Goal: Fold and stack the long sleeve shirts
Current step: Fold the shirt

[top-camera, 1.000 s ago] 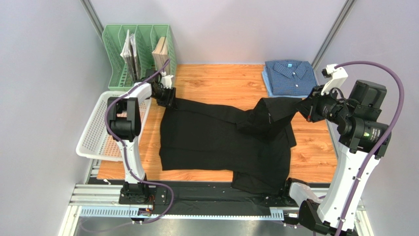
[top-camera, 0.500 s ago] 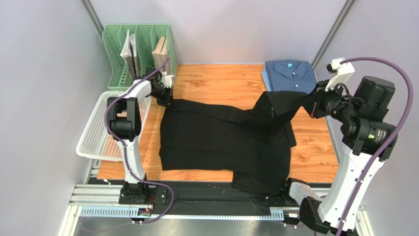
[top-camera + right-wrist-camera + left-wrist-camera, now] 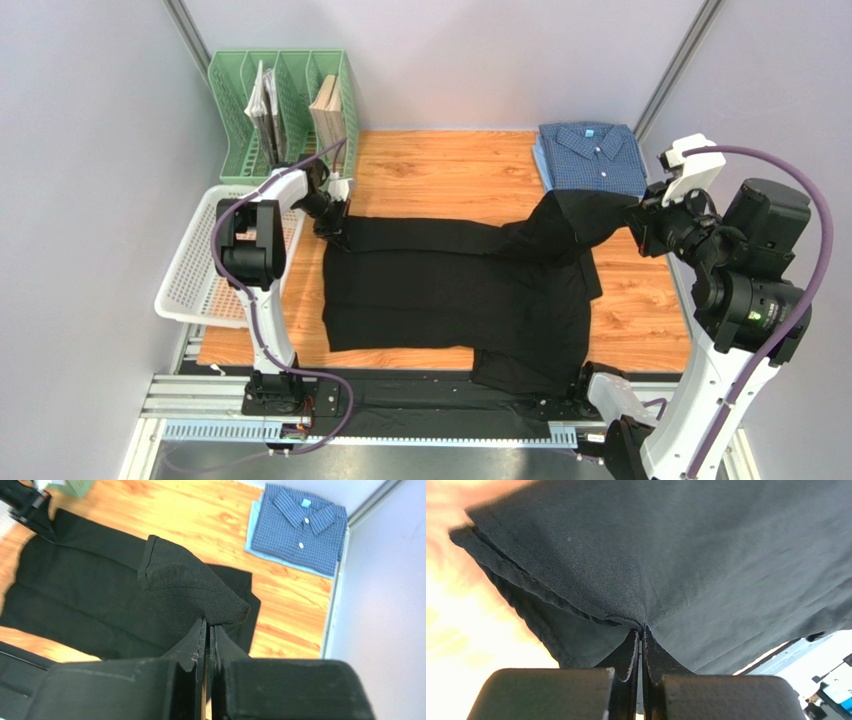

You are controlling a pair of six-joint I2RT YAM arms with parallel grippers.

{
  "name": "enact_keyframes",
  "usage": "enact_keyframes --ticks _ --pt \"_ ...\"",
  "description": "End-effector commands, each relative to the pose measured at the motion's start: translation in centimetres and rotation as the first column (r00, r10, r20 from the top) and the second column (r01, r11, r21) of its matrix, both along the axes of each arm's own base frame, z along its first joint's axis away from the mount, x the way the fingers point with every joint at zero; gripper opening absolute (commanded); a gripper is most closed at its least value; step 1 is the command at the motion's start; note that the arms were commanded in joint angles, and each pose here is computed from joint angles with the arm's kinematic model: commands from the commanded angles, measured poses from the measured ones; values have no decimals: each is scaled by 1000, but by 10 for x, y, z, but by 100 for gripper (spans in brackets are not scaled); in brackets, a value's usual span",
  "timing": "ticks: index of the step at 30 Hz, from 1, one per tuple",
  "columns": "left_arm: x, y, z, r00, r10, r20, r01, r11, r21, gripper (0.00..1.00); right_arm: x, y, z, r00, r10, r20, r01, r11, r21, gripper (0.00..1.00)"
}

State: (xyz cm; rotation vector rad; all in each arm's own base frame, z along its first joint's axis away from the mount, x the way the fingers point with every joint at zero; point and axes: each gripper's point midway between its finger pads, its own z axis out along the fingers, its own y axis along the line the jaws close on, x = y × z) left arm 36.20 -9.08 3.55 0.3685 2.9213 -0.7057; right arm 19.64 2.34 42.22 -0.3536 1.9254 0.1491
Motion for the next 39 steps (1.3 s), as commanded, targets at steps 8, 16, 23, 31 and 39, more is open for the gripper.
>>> enact_keyframes --ticks 8,16,23,31,39 --pt "18 -7 49 971 -63 230 73 997 -34 31 -4 16 -55 986 117 -116 -111 992 55 0" --pt "15 -14 125 830 -164 533 209 978 -24 50 37 50 -68 947 287 -144 -250 941 229 0" --pt "4 -19 150 744 -189 641 262 965 -19 64 46 122 -124 826 502 -257 -438 858 269 0" --pt "22 -17 125 807 -191 559 249 968 -30 62 49 158 -158 623 641 -449 -590 762 268 89" --pt "61 -4 86 839 -257 479 241 966 95 57 150 -25 -216 801 211 -560 -103 970 218 57"
